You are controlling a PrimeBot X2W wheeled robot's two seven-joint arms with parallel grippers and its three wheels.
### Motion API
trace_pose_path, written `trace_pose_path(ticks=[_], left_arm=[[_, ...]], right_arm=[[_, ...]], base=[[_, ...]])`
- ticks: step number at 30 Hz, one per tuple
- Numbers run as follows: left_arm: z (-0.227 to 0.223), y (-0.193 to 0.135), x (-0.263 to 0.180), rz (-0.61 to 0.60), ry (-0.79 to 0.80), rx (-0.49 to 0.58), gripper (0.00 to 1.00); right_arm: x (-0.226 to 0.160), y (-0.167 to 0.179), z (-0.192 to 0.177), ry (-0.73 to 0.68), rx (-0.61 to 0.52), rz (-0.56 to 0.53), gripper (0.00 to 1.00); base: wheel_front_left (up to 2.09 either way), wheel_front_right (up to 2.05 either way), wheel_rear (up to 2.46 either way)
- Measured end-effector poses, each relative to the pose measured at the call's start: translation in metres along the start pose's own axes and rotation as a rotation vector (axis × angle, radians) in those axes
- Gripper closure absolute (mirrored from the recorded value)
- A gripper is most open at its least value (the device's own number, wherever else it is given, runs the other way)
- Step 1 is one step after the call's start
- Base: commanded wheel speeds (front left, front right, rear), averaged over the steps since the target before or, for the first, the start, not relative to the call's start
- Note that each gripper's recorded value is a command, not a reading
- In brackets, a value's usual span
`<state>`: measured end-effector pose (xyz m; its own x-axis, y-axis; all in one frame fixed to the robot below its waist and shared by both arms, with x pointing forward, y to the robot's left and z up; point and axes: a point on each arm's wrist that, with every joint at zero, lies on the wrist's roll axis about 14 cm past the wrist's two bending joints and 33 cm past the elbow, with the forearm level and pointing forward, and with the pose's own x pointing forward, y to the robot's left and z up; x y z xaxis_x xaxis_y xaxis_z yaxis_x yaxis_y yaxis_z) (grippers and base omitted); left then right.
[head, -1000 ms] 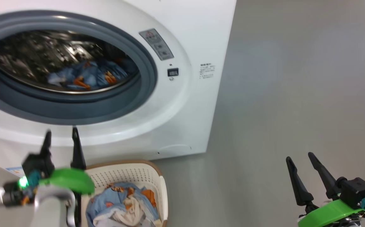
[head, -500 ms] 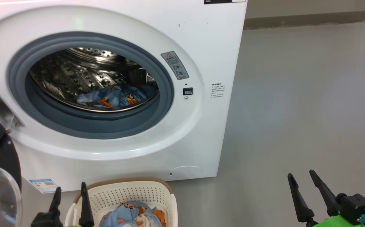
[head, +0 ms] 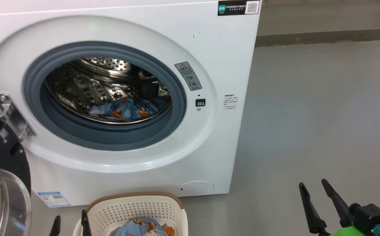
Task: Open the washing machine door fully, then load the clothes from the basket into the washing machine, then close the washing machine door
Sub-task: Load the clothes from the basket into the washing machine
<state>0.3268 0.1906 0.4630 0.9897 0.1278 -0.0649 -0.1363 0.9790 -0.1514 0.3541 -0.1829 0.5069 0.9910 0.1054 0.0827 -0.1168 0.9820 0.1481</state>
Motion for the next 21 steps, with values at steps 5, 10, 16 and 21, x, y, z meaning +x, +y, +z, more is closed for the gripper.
trace_pose_path(ticks=[5, 10, 16, 21], left_arm=[[0.005, -0.002, -0.003, -0.007, -0.017, -0.005, 0.0], [-0.001, -0.004, -0.01, -0.011, 0.002, -0.005, 0.0], [-0.002, -0.005, -0.01, -0.006, 0.003, -0.013, 0.0], [-0.001, -0.004, -0.011, 0.001, 0.002, -0.012, 0.0]], right_arm=[[-0.004, 0.0, -0.003, 0.009, 0.003, -0.004, 0.0], [-0.004, -0.001, -0.006, 0.02, 0.002, -0.007, 0.0], [-0.001, -0.002, -0.01, 0.031, -0.001, -0.01, 0.0], [0.0, -0.001, -0.013, 0.038, 0.011, -0.016, 0.0]], base=[[0.0, 0.0, 0.0], [0.0, 0.0, 0.0], [0.0, 0.0, 0.0], [0.0, 0.0, 0.0]])
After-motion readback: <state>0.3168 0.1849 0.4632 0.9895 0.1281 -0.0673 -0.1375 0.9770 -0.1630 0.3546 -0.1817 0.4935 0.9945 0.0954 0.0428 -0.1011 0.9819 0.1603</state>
